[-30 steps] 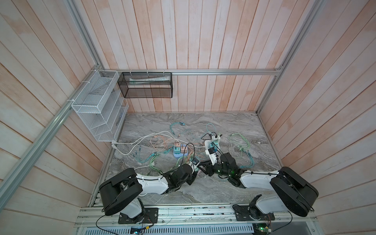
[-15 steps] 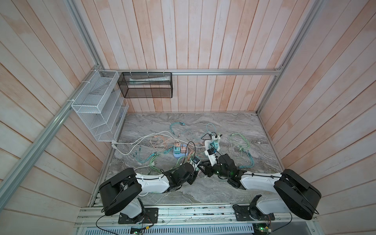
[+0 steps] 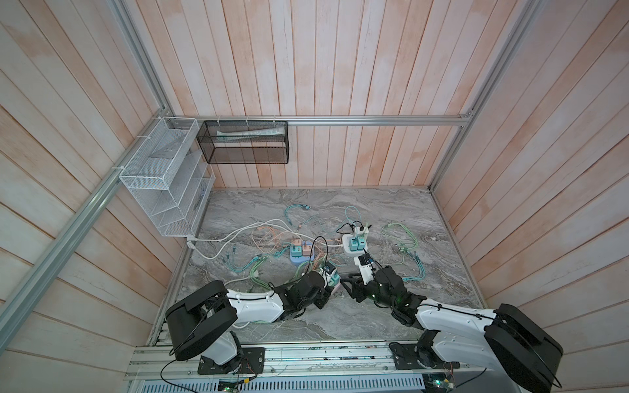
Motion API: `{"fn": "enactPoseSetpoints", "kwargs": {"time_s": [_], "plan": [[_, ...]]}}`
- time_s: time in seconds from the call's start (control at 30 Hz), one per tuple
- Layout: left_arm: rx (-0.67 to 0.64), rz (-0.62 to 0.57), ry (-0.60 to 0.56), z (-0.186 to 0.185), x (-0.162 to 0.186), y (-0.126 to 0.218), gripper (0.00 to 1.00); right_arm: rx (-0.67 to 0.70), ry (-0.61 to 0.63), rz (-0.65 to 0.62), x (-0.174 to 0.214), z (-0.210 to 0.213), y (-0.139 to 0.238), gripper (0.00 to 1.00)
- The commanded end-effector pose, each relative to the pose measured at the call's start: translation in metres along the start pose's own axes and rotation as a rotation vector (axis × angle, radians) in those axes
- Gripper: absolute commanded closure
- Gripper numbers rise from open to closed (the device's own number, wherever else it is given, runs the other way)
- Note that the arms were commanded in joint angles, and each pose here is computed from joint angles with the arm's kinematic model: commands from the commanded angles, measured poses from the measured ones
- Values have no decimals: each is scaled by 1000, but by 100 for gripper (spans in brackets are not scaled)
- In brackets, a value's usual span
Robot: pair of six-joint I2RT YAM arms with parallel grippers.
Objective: Pull the plug off the socket
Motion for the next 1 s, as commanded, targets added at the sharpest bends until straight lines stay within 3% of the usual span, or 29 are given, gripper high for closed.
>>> {"fn": "enactPoseSetpoints", "kwargs": {"time_s": [0.0,0.53,0.97], "plan": [[79,-65,-10,-10,-13,2,82,-3,-41,10,5,-2,-1,53],[89,5,-68,-15,5,-7,82,-73,-25,-84,-8,2,13,55],[80,27,-99,-23,0,-16,86,-139,19,-7,-7,7,-1,63]]}}
Point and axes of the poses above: each gripper's point midway between its finger pads, its own y axis back along the fingers, its own z axis along the line the jaws close on, x = y × z, the point moved 8 cm from there along y, back along the fingers, and after that the axes turned 6 degrees about y, right-handed, at the moved point
